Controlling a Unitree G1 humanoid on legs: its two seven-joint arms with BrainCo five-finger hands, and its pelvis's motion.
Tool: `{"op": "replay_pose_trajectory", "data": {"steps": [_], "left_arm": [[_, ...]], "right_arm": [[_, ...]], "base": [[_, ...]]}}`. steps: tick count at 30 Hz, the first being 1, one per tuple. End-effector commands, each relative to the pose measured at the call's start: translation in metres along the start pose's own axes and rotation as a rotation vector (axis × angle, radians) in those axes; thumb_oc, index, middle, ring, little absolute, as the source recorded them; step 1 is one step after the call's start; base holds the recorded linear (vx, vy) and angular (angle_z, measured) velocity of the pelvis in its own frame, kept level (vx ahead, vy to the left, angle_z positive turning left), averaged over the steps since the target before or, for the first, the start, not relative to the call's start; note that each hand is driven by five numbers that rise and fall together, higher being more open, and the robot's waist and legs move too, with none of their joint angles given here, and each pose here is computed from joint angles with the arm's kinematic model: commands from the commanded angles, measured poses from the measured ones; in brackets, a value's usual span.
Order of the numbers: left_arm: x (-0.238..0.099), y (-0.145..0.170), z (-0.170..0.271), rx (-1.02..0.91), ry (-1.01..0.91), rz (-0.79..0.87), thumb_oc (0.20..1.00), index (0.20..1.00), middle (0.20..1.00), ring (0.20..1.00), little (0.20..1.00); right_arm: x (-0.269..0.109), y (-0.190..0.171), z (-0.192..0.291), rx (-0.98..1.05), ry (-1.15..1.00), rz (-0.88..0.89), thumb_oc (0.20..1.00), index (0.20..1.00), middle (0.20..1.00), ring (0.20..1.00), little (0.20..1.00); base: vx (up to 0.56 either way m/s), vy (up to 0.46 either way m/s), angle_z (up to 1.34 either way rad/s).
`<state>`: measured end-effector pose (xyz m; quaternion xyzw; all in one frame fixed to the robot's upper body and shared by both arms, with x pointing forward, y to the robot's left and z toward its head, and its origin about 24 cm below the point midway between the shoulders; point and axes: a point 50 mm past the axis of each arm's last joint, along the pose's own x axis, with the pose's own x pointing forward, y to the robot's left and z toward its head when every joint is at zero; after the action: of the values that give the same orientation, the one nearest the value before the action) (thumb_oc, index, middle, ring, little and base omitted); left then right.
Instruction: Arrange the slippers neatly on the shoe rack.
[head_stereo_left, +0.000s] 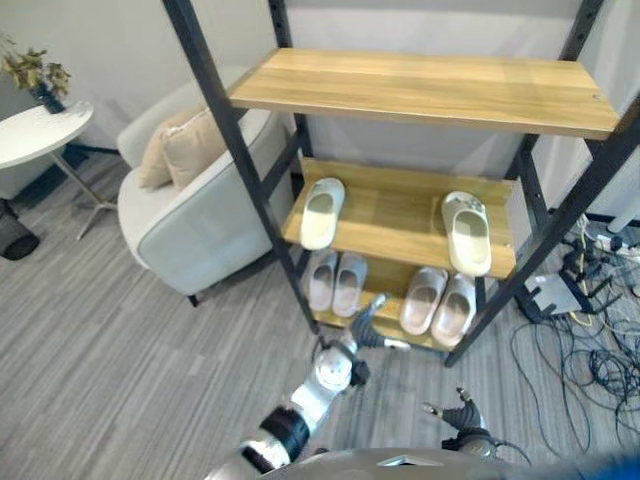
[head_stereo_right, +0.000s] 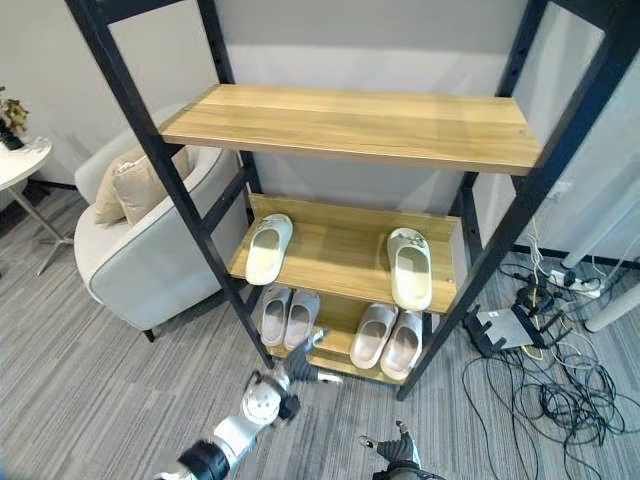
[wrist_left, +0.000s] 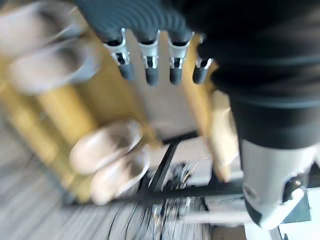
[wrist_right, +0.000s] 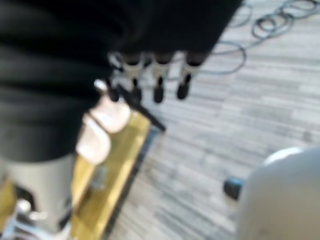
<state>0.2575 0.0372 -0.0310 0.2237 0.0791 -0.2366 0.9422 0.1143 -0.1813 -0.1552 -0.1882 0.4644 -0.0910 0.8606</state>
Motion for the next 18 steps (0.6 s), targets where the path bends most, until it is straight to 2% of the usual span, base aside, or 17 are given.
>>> {"op": "replay_pose_trajectory", "data": {"steps": [1,4,5,6,7,11,12,17,18], "left_arm": [[0.025,0.016,0.055,0.005,-0.176,0.082,1.000,1.000,1.000,1.000,1.000],[0.029,0.040,0.071,0.024,-0.234,0.167,1.000,1.000,1.000,1.000,1.000],[0.031,0.058,0.079,0.106,-0.274,0.260,1.000,1.000,1.000,1.000,1.000],[0.031,0.058,0.080,0.106,-0.274,0.261,1.000,1.000,1.000,1.000,1.000],[0.036,0.071,0.083,0.129,-0.254,0.330,1.000,1.000,1.000,1.000,1.000],[0.039,0.090,0.086,0.176,-0.226,0.417,1.000,1.000,1.000,1.000,1.000],[0.040,0.111,0.084,0.182,-0.167,0.511,1.000,1.000,1.000,1.000,1.000],[0.043,0.139,0.082,0.254,-0.100,0.618,1.000,1.000,1.000,1.000,1.000],[0.043,0.158,0.088,0.312,-0.095,0.694,1.000,1.000,1.000,1.000,1.000]], "right_arm": [[-0.002,-0.007,-0.017,-0.045,0.032,-0.010,1.000,1.000,1.000,1.000,1.000],[-0.007,-0.009,-0.032,-0.077,0.069,-0.010,1.000,1.000,1.000,1.000,1.000],[-0.010,-0.010,-0.041,-0.085,0.088,-0.022,1.000,1.000,1.000,1.000,1.000],[-0.010,-0.010,-0.040,-0.085,0.087,-0.022,1.000,1.000,1.000,1.000,1.000],[-0.013,-0.011,-0.048,-0.087,0.106,-0.028,1.000,1.000,1.000,1.000,1.000],[-0.019,-0.012,-0.061,-0.072,0.139,-0.042,1.000,1.000,1.000,1.000,1.000],[-0.023,-0.011,-0.066,-0.066,0.144,-0.046,1.000,1.000,1.000,1.000,1.000],[-0.020,-0.010,-0.060,-0.048,0.138,-0.050,1.000,1.000,1.000,1.000,1.000],[-0.017,-0.011,-0.053,-0.032,0.129,-0.059,1.000,1.000,1.000,1.000,1.000]], "base": [[-0.02,0.003,-0.28],[0.00,0.004,-0.26],[0.03,-0.005,-0.28],[0.04,-0.009,-0.35],[0.02,0.002,-0.35],[0.04,0.010,-0.13],[0.05,0.020,-0.15],[0.00,0.020,-0.15],[-0.04,0.027,-0.09]]}}
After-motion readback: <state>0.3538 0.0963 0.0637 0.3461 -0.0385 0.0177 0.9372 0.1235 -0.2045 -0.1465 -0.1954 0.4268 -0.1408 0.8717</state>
